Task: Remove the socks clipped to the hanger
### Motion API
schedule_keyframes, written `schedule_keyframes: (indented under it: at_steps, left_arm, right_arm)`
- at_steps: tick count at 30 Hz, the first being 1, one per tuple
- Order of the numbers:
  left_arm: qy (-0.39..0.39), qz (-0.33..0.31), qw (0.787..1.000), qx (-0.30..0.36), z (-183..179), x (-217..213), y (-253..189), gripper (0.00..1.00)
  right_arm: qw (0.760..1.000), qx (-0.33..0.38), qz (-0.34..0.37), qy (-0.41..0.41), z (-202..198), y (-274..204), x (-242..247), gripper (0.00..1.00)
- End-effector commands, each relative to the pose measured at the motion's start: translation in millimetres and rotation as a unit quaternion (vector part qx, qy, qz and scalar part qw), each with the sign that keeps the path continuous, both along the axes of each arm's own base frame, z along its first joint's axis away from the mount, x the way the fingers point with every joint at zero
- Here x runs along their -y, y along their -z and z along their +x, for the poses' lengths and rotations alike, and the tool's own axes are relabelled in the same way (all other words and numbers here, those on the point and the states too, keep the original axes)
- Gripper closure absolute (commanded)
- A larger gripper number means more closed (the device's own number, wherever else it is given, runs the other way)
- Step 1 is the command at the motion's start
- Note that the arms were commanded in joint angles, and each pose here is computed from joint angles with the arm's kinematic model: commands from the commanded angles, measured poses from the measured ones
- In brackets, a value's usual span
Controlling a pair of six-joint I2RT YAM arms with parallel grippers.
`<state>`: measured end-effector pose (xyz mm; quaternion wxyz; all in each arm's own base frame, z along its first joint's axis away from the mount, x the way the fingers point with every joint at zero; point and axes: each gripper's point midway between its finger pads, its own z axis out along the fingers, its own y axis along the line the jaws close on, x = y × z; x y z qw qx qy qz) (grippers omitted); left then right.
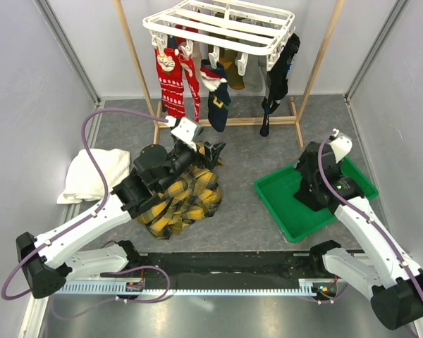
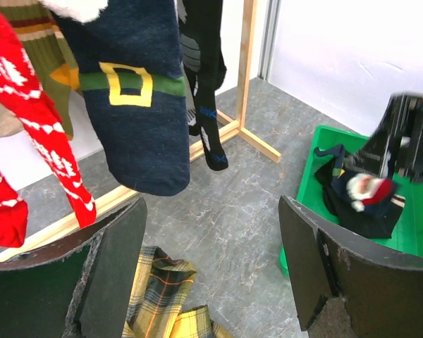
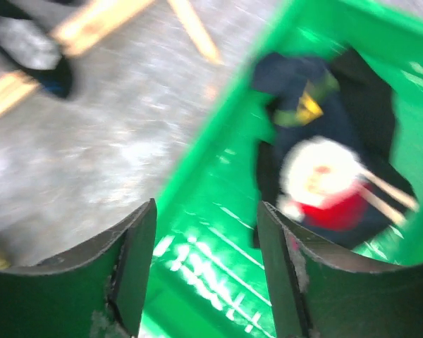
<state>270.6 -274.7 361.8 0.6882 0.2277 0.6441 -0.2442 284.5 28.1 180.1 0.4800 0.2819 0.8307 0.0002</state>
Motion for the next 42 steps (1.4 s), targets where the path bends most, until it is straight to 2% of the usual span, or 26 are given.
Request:
schedule_keyframes:
  at_steps: [1,3,4,6,7,10,13,18,25,33,36,37,38,40,41,42]
  left_arm:
    - [-0.016,-0.031,0.999,0.035,-2.1,-10.2,-23.4,0.18]
    - [-0.017,-0.033,0.999,0.038,-2.9,-11.8,-24.6,0.18]
    - [-0.017,-0.034,0.999,0.038,-3.2,-11.5,-24.2,0.18]
    - [-0.018,-0.035,0.998,0.040,-3.5,-13.0,-25.8,0.18]
    - [-0.019,-0.037,0.998,0.041,-3.6,-13.4,-26.4,0.18]
    - [-0.021,-0.036,0.998,0.042,-2.9,-14.0,-25.6,0.18]
    - [-0.020,-0.036,0.998,0.043,-3.0,-13.9,-26.4,0.18]
    - [-0.022,-0.034,0.998,0.041,-1.5,-13.2,-23.8,0.19]
    - [-0.023,-0.033,0.998,0.044,-2.1,-13.9,-25.2,0.19]
    - [-0.025,-0.032,0.998,0.046,-1.7,-15.0,-25.4,0.19]
    - [-0.025,-0.032,0.998,0.047,-1.7,-15.7,-26.7,0.19]
    - [-0.025,-0.033,0.998,0.048,-2.0,-16.0,-27.6,0.19]
    - [-0.025,-0.033,0.998,0.048,-1.9,-15.4,-27.1,0.19]
    - [-0.024,-0.032,0.998,0.049,-2.4,-15.4,-26.8,0.19]
    - [-0.025,-0.032,0.998,0.049,-2.0,-15.8,-26.8,0.19]
    - [-0.025,-0.030,0.998,0.049,-1.7,-15.5,-26.3,0.19]
  right_arm:
    - [0.985,0.088,0.017,-0.147,27.3,-68.4,-45.8,0.31]
    - [0.970,0.131,0.027,-0.201,32.8,-92.2,-64.7,0.29]
    - [0.948,0.184,0.036,-0.257,36.3,-117.5,-84.9,0.29]
    - [0.913,0.238,0.047,-0.328,33.2,-140.4,-109.8,0.25]
    - [0.876,0.295,0.056,-0.377,28.7,-169.0,-128.5,0.23]
    - [0.829,0.373,0.057,-0.413,26.5,-206.3,-144.2,0.21]
    - [0.800,0.412,0.060,-0.432,32.5,-227.9,-156.4,0.21]
    - [0.775,0.433,0.035,-0.459,46.8,-249.8,-185.5,0.22]
    - [0.751,0.445,0.021,-0.487,58.9,-257.4,-242.2,0.22]
    - [0.772,0.446,0.006,-0.453,85.6,-254.7,-259.3,0.23]
    - [0.777,0.439,-0.002,-0.451,89.5,-251.2,-261.2,0.27]
    - [0.777,0.440,-0.002,-0.450,89.9,-250.5,-261.4,0.30]
    - [0.780,0.439,-0.002,-0.445,91.3,-247.5,-260.2,0.43]
    - [0.780,0.439,0.001,-0.446,90.1,-247.2,-261.8,0.57]
    - [0.779,0.439,0.003,-0.448,88.8,-247.4,-262.0,0.70]
    - [0.776,0.440,0.005,-0.451,86.3,-248.7,-263.5,0.76]
